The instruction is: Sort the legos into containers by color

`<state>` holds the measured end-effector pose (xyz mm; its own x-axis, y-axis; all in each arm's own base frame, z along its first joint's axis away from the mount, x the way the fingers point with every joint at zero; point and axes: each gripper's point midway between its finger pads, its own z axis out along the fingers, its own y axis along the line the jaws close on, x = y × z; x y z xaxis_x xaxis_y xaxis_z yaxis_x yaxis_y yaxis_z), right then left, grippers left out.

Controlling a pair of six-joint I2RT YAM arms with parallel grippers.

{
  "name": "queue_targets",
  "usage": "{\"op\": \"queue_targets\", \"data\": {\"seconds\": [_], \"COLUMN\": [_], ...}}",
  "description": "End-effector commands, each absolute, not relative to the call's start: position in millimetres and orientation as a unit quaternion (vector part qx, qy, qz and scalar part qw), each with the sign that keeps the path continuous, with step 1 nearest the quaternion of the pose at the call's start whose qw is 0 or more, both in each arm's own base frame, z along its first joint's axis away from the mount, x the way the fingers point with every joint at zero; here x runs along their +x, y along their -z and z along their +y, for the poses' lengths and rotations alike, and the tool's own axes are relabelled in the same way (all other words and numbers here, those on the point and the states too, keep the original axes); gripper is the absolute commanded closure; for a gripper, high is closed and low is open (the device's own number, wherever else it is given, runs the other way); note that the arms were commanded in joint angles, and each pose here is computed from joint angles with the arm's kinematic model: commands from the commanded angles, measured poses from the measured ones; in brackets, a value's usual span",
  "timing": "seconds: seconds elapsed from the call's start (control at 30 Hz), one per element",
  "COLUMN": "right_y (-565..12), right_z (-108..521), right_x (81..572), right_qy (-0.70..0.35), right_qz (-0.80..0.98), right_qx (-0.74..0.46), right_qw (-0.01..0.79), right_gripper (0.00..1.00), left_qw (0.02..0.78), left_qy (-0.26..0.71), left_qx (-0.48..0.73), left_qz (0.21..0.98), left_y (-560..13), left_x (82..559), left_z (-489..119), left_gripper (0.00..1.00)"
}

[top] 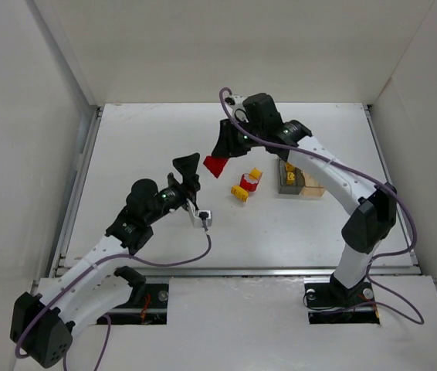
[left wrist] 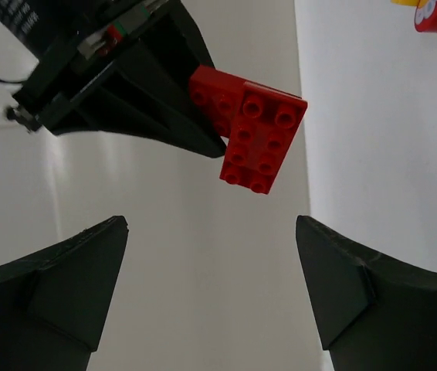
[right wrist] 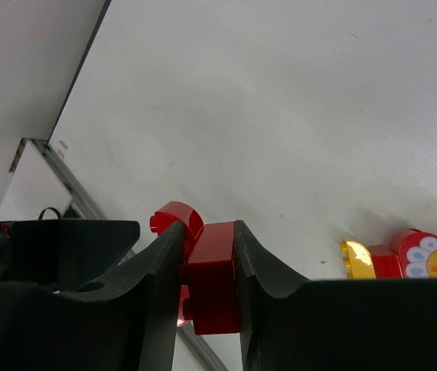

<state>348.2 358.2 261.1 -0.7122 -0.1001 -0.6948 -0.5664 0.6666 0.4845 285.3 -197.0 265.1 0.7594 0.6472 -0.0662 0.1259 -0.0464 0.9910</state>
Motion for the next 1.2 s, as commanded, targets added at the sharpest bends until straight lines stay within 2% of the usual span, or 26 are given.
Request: {"op": "queue_targets", "data": {"seconds": [0.0,0.27,0.5,0.63,0.67,0.77,0.8,1.0,1.17], "right_y": [-311,-314,-305,-304,-308,-307,-307,-308,-297], "right_z": [360,370,379,384,385,389,389,390,385], "right_x": [329,310,306,303,304,302,302,300,305], "right_qy": [-0.386,-0.395,-0.385,-0.387,-0.389,-0.390,-0.390,-0.394,-0.366], "right_qz": [0.820,0.815,0.821,0.820,0.818,0.817,0.817,0.815,0.830], "right_qx": [-0.221,-0.238,-0.243,-0.247,-0.247,-0.251,-0.251,-0.254,-0.241], "right_qw": [0.359,0.350,0.344,0.341,0.344,0.343,0.343,0.339,0.344], "right_gripper": [1.00,1.00,1.00,1.00,1.00,1.00,1.00,1.00,1.00], "left_qw": [0.628,0.628,0.623,0.620,0.621,0.613,0.616,0.617,0.607], "left_qy": [-0.249,-0.267,-0.272,-0.257,-0.254,-0.249,-0.252,-0.249,-0.235], "left_qx": [0.721,0.720,0.723,0.732,0.732,0.741,0.738,0.738,0.748], "left_qz": [0.154,0.127,0.120,0.117,0.114,0.116,0.114,0.117,0.129], "left_y": [-275,-280,-278,-275,-275,-268,-273,-273,-268], "left_x": [268,267,269,264,263,262,263,261,261], "left_z": [-210,-213,-214,-216,-218,-217,-218,-217,-216], "left_gripper": [0.13,0.27,0.34,0.42,0.45,0.61,0.72,0.99,1.00]}}
